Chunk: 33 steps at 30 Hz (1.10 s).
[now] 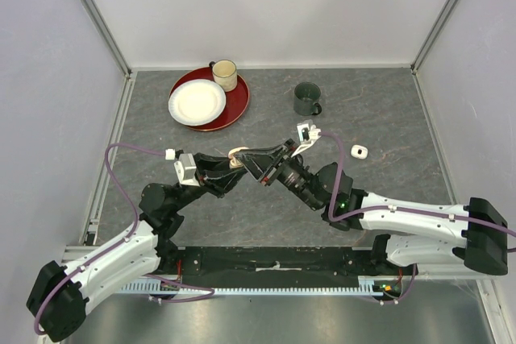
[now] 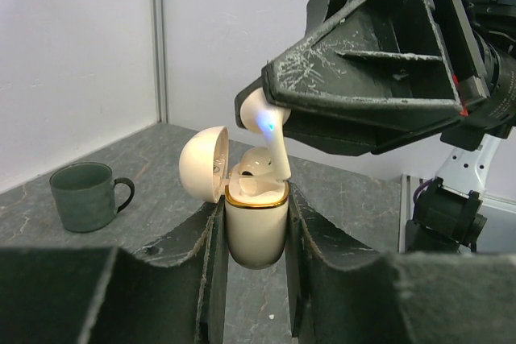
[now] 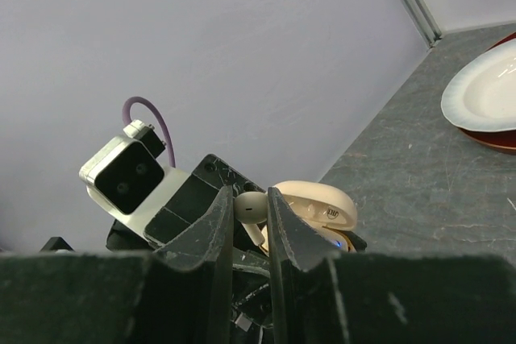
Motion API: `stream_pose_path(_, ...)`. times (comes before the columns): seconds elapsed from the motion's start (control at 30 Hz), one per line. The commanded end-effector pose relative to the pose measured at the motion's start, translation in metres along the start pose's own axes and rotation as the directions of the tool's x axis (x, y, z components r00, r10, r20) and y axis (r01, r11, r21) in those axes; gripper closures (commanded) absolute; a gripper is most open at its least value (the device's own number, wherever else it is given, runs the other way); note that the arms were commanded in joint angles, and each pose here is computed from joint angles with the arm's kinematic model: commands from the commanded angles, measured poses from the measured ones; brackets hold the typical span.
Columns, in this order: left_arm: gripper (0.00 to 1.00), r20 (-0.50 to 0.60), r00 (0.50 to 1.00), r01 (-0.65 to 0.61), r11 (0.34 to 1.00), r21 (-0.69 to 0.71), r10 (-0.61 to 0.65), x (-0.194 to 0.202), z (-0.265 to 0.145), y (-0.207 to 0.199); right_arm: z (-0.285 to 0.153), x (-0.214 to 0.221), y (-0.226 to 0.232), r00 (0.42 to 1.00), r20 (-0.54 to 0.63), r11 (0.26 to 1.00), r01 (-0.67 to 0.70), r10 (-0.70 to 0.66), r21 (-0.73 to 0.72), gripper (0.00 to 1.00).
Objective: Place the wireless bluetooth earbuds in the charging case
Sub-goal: Place the earbud in the charging case.
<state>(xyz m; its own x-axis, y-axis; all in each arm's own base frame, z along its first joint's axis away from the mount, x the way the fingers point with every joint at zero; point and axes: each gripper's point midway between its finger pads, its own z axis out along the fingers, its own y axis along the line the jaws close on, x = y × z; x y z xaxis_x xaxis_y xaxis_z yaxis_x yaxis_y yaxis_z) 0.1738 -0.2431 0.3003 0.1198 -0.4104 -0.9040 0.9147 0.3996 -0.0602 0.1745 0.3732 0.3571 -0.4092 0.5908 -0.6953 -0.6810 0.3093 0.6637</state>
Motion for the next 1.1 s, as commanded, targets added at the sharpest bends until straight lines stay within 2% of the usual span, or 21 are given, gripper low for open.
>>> stream_pose_path(0.0,0.98,0.083,0.994,-0.079,0.996,0.032,0.076,-0.028,0.007,-0.006,0.007,-0.02,0.017,0.997,0.07,1.0,0.023,-0.021,-0.019,1.0)
stream_pose_path(0.33,0.98,0.095,0.993,-0.077,0.996,0.04,0.073,-0.033,0.009,-0.008,0.006,-0.014,0.003,0.994,0.094,0.997,0.045,-0.051,0.059,1.0)
stream_pose_path(0.7,0.98,0.1,0.993,-0.07,0.997,0.025,0.067,-0.033,0.01,-0.006,0.009,-0.01,0.001,0.993,0.12,0.998,0.013,-0.02,0.055,1.0)
stream_pose_path(1.07,0.98,0.136,0.988,-0.079,0.997,-0.01,0.079,-0.043,0.011,0.0,0.006,0.011,-0.015,0.997,0.057,0.991,0.034,-0.042,0.133,1.0)
